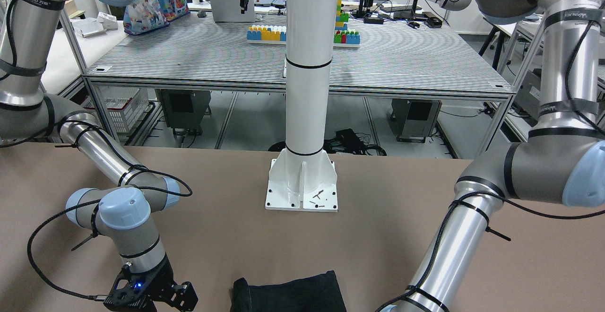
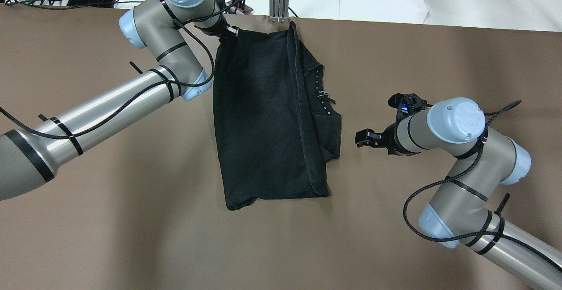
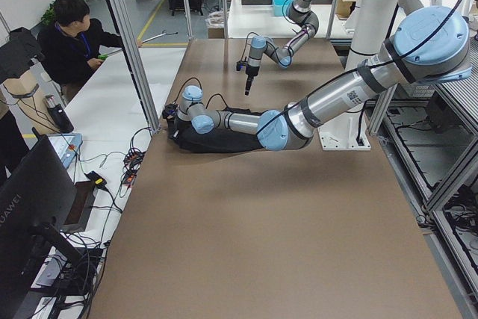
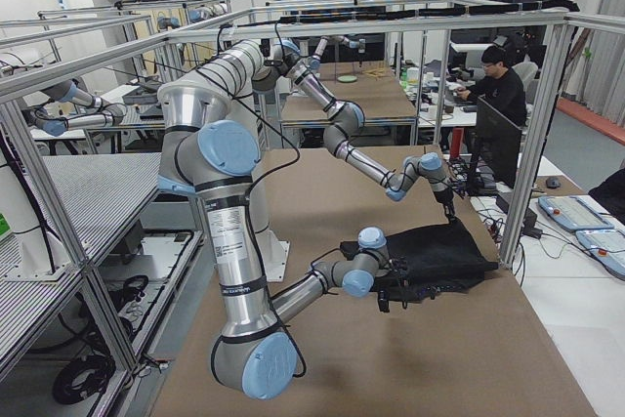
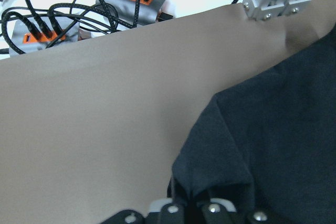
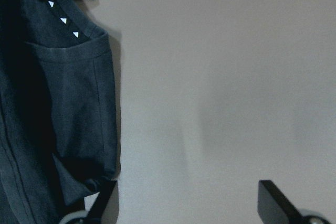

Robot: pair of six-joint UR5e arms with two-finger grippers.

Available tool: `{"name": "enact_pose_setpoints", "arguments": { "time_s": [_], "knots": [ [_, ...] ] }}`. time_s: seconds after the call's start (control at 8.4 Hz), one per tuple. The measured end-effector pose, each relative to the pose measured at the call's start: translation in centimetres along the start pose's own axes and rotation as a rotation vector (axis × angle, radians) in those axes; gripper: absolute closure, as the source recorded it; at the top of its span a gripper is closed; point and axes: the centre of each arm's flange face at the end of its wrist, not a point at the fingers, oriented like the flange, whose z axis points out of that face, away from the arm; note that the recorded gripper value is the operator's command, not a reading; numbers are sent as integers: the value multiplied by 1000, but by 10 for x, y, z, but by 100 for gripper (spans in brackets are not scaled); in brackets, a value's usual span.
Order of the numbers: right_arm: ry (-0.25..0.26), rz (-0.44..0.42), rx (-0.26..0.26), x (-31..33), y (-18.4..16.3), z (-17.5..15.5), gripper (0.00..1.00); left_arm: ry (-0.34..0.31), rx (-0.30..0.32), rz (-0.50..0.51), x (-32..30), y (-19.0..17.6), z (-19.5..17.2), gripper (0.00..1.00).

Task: Fold clothes
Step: 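Lift the grasped corner and swing it away from the robot with the left gripper, then release the shirt with the left gripper while the right gripper moves to the shirt's edge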

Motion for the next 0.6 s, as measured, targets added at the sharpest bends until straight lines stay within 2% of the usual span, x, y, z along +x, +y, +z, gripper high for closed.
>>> {"name": "enact_pose_setpoints", "arguments": {
  "time_s": [0.24, 0.48, 0.6],
  "knots": [
    [-3, 14, -3, -4, 3, 2, 7, -10, 17, 15, -33, -5, -9, 0],
    [-8, 77, -13, -13, 10, 6, 10, 57, -20, 19, -94, -28, -40, 0],
    [-5, 131, -12, -17, 18, 11, 11, 86, -34, 27, -116, -25, -48, 0]
  ]
}}
